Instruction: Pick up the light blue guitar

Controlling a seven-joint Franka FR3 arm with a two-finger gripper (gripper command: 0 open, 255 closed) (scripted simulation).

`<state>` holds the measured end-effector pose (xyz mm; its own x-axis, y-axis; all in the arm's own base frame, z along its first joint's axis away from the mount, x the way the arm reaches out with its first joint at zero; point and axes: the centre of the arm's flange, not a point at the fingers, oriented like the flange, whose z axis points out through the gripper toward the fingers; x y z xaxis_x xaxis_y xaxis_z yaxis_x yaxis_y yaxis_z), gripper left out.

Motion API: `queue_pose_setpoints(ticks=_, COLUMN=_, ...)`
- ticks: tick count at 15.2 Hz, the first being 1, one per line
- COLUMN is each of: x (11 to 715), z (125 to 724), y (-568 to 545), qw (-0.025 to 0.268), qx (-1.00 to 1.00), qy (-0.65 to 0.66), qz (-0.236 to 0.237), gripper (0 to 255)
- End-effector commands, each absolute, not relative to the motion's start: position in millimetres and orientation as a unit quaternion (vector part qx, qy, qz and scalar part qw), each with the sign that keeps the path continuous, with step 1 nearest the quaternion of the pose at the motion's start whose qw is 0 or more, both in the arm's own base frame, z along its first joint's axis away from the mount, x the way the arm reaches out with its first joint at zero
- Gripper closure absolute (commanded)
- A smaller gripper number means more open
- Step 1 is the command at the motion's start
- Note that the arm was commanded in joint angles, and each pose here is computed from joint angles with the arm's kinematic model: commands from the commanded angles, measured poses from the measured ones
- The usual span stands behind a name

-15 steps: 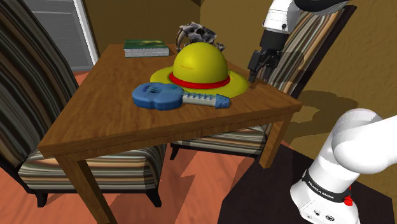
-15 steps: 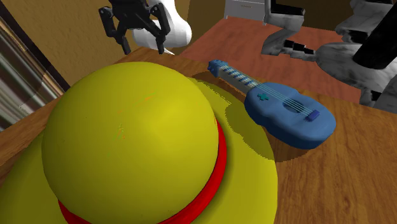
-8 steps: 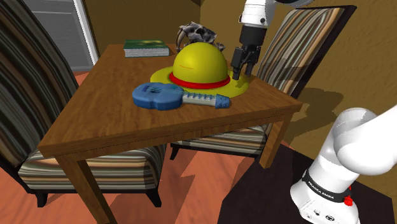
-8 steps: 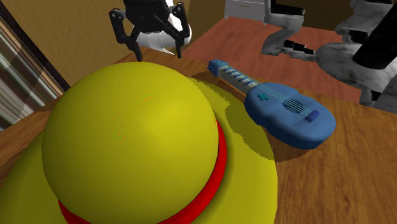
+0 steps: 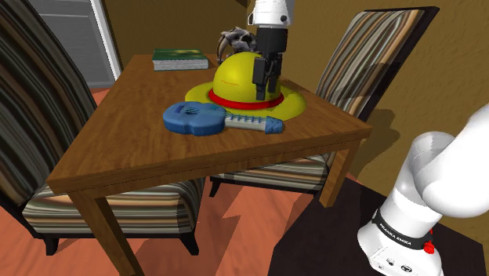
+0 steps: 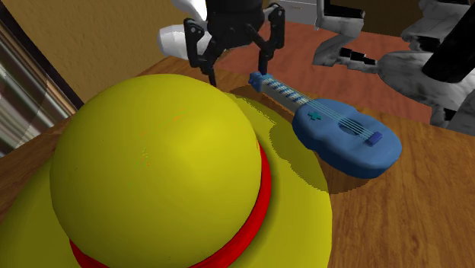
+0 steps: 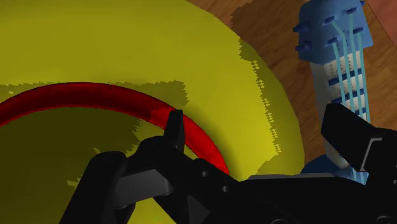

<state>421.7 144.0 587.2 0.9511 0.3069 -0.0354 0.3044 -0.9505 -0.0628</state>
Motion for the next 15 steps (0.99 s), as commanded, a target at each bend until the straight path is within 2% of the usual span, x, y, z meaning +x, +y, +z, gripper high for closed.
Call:
queue_pose_setpoints(ticks=1, x=433, z=588, y=172, qw=0.027, qx=-0.981, qy=-0.192, qz=0.032, gripper=0)
queue_pose_setpoints(ticks=8, x=456, z=590, y=266, qw=0.021, qx=-0.949, qy=-0.31, qz=0.063, gripper=0)
queue_pose_setpoints(ticks=15, x=456, z=553, y=266, qw=0.021, qx=-0.949, qy=-0.31, qz=0.063, gripper=0)
